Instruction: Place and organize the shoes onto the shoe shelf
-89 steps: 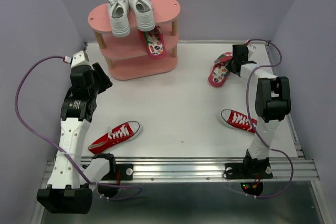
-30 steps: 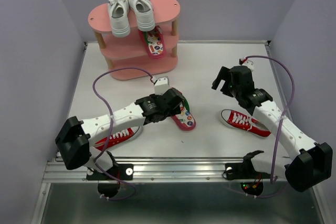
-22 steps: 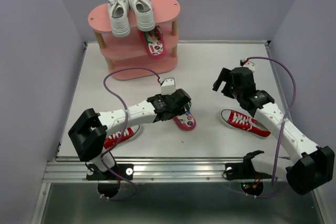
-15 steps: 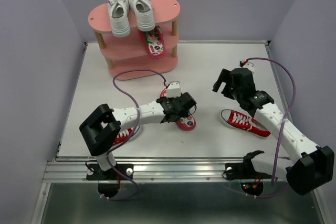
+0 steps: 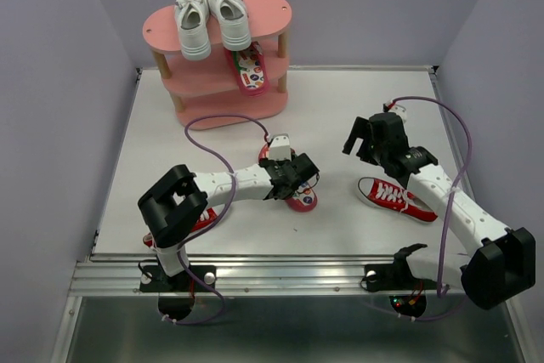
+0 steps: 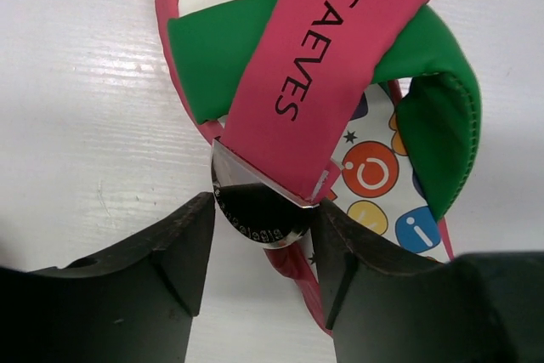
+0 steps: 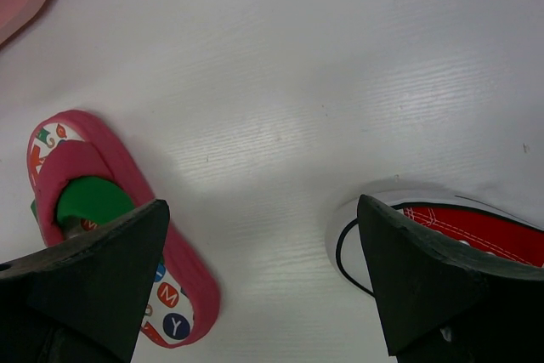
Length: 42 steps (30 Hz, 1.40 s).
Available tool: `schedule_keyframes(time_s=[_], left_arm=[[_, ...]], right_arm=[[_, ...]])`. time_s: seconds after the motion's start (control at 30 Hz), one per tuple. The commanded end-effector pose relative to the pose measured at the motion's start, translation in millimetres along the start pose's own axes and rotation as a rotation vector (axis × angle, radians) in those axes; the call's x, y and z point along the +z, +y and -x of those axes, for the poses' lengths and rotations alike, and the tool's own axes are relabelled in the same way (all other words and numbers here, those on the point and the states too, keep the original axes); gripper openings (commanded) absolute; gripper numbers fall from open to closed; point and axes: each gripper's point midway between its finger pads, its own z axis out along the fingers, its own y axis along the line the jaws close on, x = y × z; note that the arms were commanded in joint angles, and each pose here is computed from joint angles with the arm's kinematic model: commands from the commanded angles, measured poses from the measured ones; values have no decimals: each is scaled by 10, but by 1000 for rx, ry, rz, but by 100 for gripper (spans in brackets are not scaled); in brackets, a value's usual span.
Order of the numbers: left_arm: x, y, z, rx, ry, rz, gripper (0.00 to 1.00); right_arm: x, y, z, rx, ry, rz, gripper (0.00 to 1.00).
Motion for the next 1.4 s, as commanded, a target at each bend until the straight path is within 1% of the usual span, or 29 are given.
schedule_keyframes(time_s=[0.0, 0.1, 0.2, 0.23, 0.3, 0.33, 0.4, 0.47, 0.53, 0.67, 0.73, 0.77, 0.83, 0.87, 1.0, 1.07, 1.23, 1.37], left_arm=[[-45, 62, 121, -44, -52, -2, 61], [18, 61, 76, -52, -35, -12, 61], [53, 54, 31, -64, -21, -24, 54], [53, 56, 39, -69, -22, -24, 46], [31, 67, 61, -75, -26, -23, 37], [0, 77, 105, -82, -38, -25, 20], [-50, 108, 179, -83, -59, -27, 0], [-154, 131, 307, -85, -89, -45, 0], [-269, 182, 443, -49, -125, -63, 0], [-492, 298, 663, -13, -159, -134, 0], [-571, 366, 701, -3, -161, -172, 0], [-690, 443, 841, -15, -190, -196, 0], [-761, 566, 869, -8, -189, -214, 0], [-865, 669, 976, -6, -218, -228, 0], [-1046, 898, 1040, -5, -211, -273, 0], [-1134, 1003, 1092, -12, -223, -278, 0], [-1235, 1236, 1170, 6, -188, -223, 0], [-1345, 1390, 1316, -26, -217, -168, 0]], right_arm=[[28, 55, 67, -10, -20, 21, 97], [53, 64, 48, -12, -13, 23, 97], [55, 65, 44, -12, -12, 25, 97], [55, 63, 45, -12, -13, 23, 97], [45, 59, 55, -12, -17, 23, 97], [45, 58, 60, -13, -19, 22, 97], [47, 52, 51, -14, -17, 20, 97], [51, 57, 49, -11, -16, 22, 97], [48, 64, 53, -8, -16, 24, 97], [53, 68, 51, -8, -14, 24, 97], [59, 66, 52, -11, -14, 22, 97], [59, 68, 50, -12, -13, 23, 97], [59, 68, 51, -13, -13, 23, 97], [63, 67, 47, -13, -12, 23, 97], [68, 86, 50, -8, -11, 29, 97], [92, 94, 38, -8, -6, 29, 97], [137, 158, 25, -1, 6, 51, 97], [146, 184, 35, 3, 6, 59, 97]])
